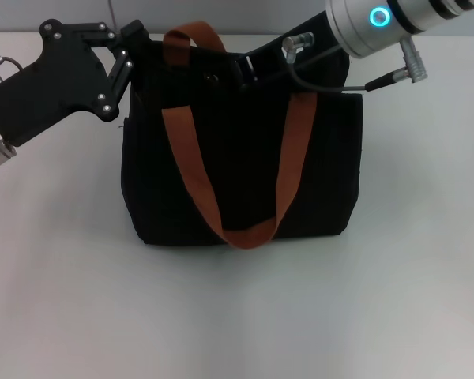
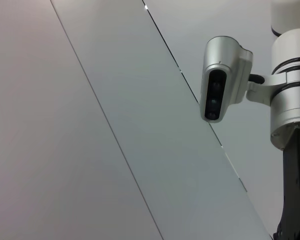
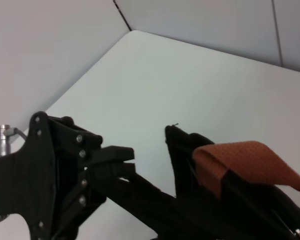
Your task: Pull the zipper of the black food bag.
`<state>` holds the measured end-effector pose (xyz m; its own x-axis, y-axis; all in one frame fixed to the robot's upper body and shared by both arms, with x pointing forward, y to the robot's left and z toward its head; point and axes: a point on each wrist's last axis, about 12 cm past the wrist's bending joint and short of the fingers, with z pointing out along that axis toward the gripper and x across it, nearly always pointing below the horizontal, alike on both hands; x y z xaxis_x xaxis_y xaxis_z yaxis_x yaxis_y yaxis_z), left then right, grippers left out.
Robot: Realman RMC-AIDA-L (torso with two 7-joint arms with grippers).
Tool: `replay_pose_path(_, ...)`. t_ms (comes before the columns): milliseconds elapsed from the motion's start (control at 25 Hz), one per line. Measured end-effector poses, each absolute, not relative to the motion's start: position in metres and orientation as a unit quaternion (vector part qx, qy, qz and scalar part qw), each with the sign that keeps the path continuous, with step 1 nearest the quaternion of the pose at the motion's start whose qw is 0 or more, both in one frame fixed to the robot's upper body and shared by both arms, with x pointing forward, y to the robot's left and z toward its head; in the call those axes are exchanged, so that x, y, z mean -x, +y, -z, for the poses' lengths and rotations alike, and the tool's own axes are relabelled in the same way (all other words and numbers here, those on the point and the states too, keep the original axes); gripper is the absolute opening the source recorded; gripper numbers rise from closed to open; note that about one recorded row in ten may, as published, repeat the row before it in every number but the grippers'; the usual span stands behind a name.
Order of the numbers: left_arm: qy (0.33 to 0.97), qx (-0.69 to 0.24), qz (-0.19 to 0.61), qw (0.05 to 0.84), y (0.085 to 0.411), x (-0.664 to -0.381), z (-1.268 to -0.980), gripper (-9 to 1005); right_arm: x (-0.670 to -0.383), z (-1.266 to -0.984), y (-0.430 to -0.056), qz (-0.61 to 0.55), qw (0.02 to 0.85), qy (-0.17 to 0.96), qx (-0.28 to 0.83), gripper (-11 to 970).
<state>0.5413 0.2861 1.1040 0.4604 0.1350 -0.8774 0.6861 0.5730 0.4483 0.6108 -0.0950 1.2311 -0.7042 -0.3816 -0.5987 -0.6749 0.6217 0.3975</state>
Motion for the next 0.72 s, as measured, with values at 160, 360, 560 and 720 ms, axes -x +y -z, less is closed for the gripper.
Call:
replay_pose_path(160, 0.485, -0.423, 0.185, 0.742, 0.286, -0.541, -1.104, 34, -0.61, -1.232, -0.099, -0.305, 0.238, 0.872, 0.3, -1)
replay_pose_path(360, 0.486, -0.422, 0.184, 0.743, 0.287, -0.541, -1.104, 34, -0.609, -1.231, -0.106, -0.298, 0.24, 0.877, 0.291, -1)
replay_pose_path(560, 0.486, -0.421, 0.183, 0.744, 0.287, -0.541, -1.104, 34, -0.606, -1.232, -0.112, -0.295, 0.243, 0.879, 0.286, -1)
replay_pose_path(720, 0.486, -0.421, 0.183, 0.744, 0.288, -0.542, -1.104, 34, -0.602, -1.233, -0.119, -0.285, 0.246, 0.882, 0.283, -1)
